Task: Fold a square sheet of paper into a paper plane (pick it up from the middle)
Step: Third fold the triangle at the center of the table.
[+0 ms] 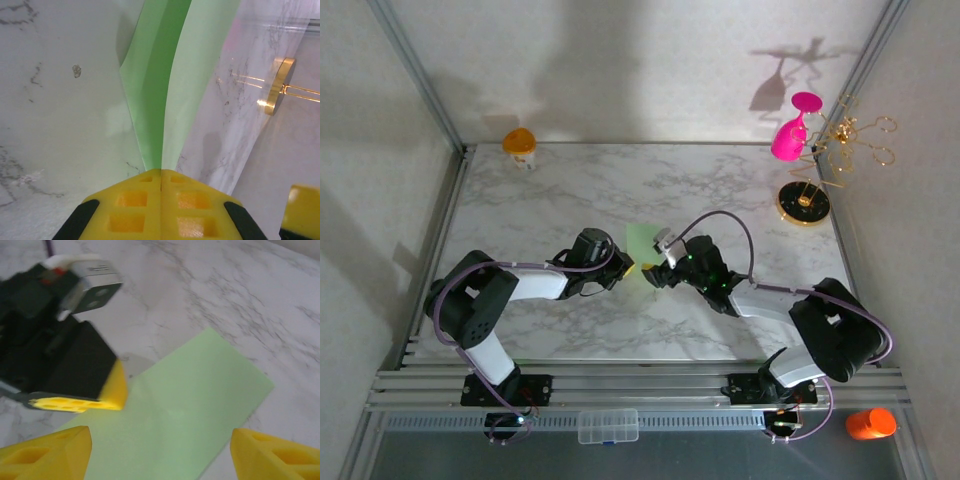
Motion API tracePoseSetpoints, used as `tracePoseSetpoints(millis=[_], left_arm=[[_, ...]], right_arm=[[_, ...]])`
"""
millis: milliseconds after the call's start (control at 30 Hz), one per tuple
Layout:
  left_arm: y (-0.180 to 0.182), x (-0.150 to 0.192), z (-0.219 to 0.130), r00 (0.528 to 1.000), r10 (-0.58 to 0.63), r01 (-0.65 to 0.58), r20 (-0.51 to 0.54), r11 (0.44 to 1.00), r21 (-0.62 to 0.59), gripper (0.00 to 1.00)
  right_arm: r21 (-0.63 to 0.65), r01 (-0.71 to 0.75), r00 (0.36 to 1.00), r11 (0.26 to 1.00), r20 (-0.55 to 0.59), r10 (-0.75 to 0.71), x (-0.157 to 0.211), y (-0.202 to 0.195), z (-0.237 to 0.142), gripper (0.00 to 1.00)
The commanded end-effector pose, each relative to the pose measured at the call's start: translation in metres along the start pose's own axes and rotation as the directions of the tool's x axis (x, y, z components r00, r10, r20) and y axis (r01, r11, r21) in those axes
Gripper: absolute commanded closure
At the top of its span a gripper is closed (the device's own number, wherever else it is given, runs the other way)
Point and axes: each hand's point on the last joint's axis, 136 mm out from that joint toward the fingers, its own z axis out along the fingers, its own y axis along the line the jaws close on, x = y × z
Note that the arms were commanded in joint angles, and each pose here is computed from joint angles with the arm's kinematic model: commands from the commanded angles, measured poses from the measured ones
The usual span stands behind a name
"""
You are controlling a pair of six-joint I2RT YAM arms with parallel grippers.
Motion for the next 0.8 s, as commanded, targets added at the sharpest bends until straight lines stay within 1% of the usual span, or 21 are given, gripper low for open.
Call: tracePoseSetpoints(millis=[0, 133, 267, 400, 467, 600, 767], left_arm=[[-0.011, -0.003, -0.002, 1.0, -0.013, 0.013, -0.003, 1.0, 0.014, 1.0], [-0.011, -0.002, -0.001, 1.0, -0.013, 0.013, -0.008, 1.0, 0.013, 1.0], [-0.01, -0.002, -0.002, 1.0, -0.015, 0.015, -0.008, 1.0, 0.012, 1.0], [-0.009, -0.002, -0.001, 1.0, -0.017, 0.017, -0.01, 1.0, 0.011, 1.0], [-0.009, -0.002, -0.001, 1.0, -0.021, 0.021, -0.013, 1.0, 0.011, 1.0], [-0.01, -0.002, -0.001, 1.0, -0.021, 0.021, -0.013, 1.0, 0.012, 1.0], [-0.009, -0.001, 0.0, 1.0, -0.023, 0.023, -0.016, 1.0, 0.01, 1.0]], right_arm=[[-0.009, 0.15, 0.989, 0.989, 0.017, -0.149, 0.005, 0.013, 0.005, 0.25], [-0.027, 0.213, 0.977, 0.977, -0.011, -0.213, 0.018, 0.028, 0.012, 0.25], [-0.055, 0.212, 0.976, 0.976, -0.048, -0.214, 0.028, 0.035, 0.02, 0.27], [-0.033, 0.222, 0.974, 0.974, -0.044, -0.223, 0.027, 0.033, 0.027, 0.29], [-0.011, 0.23, 0.972, 0.973, -0.042, -0.23, 0.026, 0.03, 0.03, 0.32], [0.001, 0.25, 0.967, 0.968, -0.049, -0.25, 0.027, 0.028, 0.037, 0.4], [0.003, 0.272, 0.962, 0.962, -0.026, -0.271, 0.02, 0.03, 0.04, 0.48]])
